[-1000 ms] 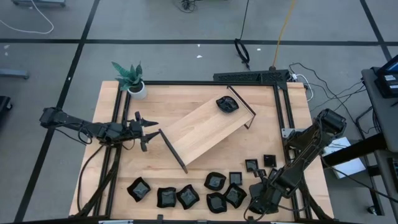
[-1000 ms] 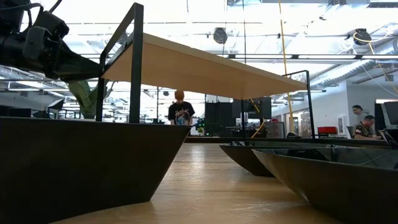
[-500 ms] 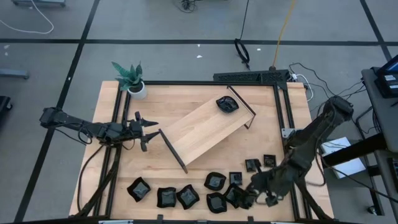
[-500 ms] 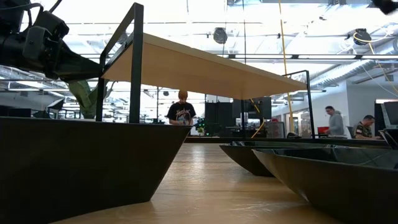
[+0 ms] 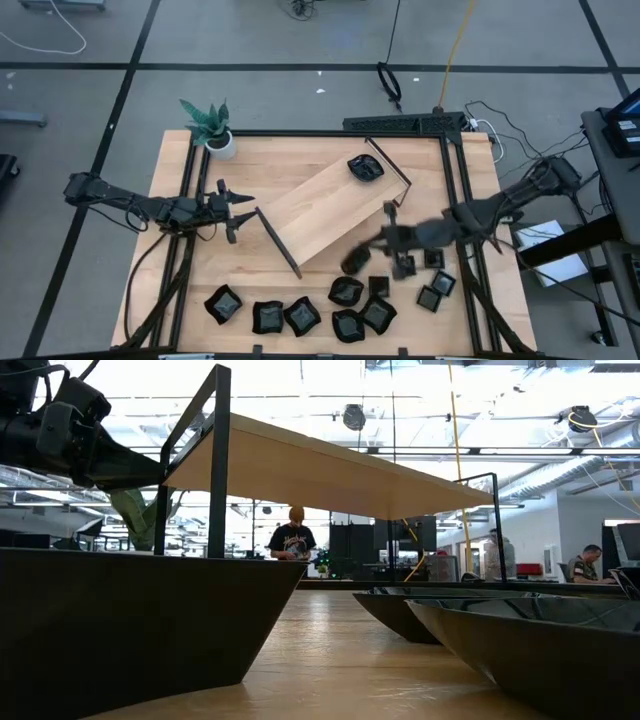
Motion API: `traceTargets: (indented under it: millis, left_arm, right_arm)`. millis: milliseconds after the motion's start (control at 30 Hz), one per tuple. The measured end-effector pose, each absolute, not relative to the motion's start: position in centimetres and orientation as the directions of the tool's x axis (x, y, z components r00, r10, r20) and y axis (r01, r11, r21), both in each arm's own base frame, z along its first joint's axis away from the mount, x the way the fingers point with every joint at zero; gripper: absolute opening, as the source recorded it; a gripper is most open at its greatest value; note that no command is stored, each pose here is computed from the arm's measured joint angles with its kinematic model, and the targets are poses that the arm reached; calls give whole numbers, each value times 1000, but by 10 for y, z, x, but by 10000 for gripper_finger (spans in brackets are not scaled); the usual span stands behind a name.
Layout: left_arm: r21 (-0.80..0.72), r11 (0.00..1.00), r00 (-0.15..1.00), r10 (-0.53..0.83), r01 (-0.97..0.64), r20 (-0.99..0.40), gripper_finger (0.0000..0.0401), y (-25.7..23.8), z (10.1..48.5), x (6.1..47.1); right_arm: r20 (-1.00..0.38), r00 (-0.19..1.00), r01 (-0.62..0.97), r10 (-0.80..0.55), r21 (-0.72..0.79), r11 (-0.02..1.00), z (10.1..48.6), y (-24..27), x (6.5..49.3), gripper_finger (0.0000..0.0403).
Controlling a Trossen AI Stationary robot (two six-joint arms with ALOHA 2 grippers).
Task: Pick & Place Mini shaped plates
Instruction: Stack the leaf shaped plate on top of the other leaf shaped plates on the shelf
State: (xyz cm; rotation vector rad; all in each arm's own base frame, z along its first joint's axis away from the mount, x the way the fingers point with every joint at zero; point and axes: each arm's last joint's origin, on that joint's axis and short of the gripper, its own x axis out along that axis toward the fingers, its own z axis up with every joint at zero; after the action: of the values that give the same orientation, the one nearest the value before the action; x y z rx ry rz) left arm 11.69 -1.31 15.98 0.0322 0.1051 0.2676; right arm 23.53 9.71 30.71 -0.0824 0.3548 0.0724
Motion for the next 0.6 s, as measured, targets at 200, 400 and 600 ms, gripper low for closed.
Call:
traceTargets:
  millis: [200,400,600]
  left_arm:
    - [46,964,959,266,-262,-99,209,-13,160,117]
    - [46,964,959,266,-262,-100,209,-13,160,117]
    - [46,964,959,266,-262,-100,209,-13,160,117]
  right_arm:
    - [-277,957,61,-82,-84,995,317,40,252,0]
    - [-264,960,101,-97,2,995,325,-8,256,0]
    - [-274,943,191,-188,-15,981,356,-33,258,0]
